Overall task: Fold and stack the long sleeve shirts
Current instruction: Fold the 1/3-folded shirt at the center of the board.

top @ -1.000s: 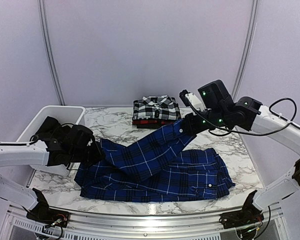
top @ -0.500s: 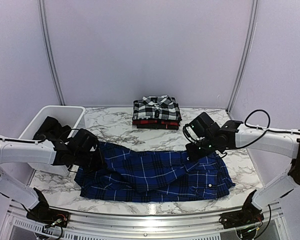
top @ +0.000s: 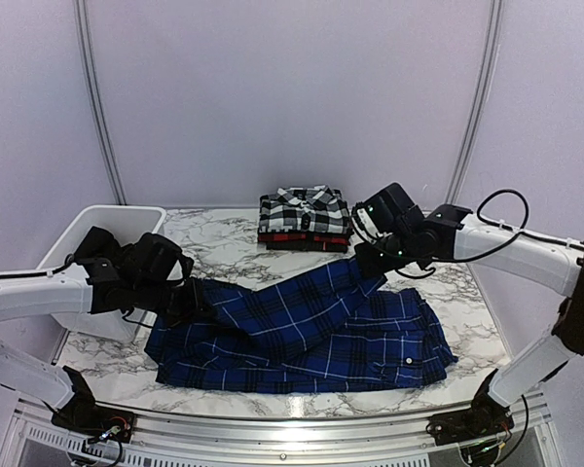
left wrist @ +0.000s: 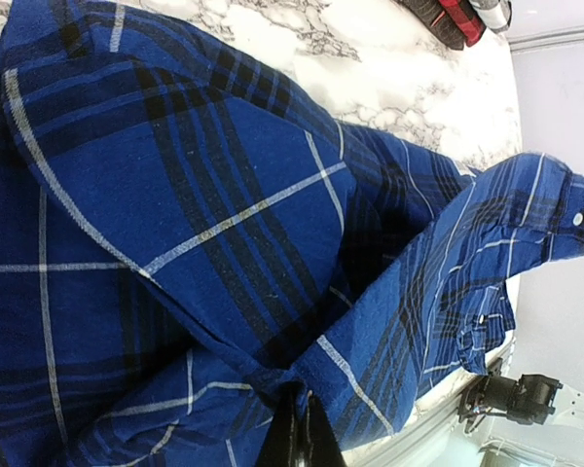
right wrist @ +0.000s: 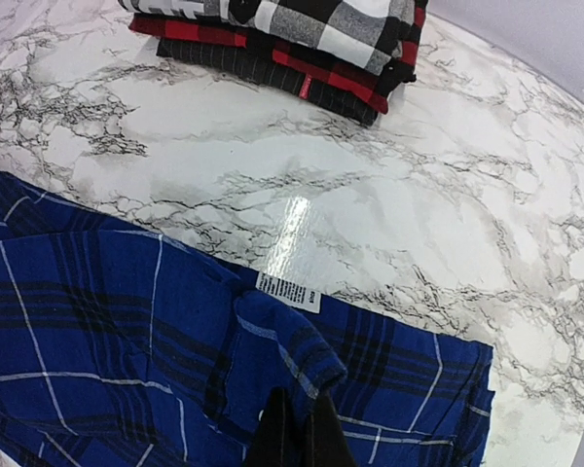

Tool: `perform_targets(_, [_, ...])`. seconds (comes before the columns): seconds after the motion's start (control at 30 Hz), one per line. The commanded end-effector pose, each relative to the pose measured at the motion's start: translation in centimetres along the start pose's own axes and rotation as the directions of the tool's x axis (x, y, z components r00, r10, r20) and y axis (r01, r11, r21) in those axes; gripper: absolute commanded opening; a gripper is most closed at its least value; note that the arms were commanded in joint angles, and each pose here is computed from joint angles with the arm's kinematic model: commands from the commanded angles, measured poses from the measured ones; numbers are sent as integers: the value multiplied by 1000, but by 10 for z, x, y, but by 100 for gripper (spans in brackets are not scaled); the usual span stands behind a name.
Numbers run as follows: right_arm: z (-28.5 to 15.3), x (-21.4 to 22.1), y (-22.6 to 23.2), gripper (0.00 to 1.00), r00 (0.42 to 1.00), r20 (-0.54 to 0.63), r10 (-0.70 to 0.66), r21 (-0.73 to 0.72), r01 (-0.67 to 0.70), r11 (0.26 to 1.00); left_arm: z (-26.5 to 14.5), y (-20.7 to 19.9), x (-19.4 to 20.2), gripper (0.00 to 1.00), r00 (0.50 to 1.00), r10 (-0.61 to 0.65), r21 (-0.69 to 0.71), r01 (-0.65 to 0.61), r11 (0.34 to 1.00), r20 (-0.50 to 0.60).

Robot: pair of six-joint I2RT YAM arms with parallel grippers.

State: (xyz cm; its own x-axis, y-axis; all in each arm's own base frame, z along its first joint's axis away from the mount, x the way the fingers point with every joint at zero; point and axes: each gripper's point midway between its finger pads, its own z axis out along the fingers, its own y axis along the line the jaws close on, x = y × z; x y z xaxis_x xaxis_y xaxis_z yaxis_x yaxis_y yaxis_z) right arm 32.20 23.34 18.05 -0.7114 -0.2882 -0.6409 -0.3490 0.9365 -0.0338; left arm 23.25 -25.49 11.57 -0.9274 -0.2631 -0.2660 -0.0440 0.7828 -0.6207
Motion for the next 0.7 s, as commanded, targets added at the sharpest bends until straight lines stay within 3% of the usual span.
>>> perform_targets(0.0, [11,13,-7,0,997,-58,-44,34,47,998,-3,5,17,0,998,-14,-20,13,1000,-57])
perform_targets(0.3, [46,61,-14,0,990,-143,-20,68,30,997,24,74,33,0,997,20,-242,-37,970,-71])
perform_targets(0.67, [64,74,-18,0,990,-143,9,98,5,995,28,75,21,0,997,65,-266,-71,961,-31])
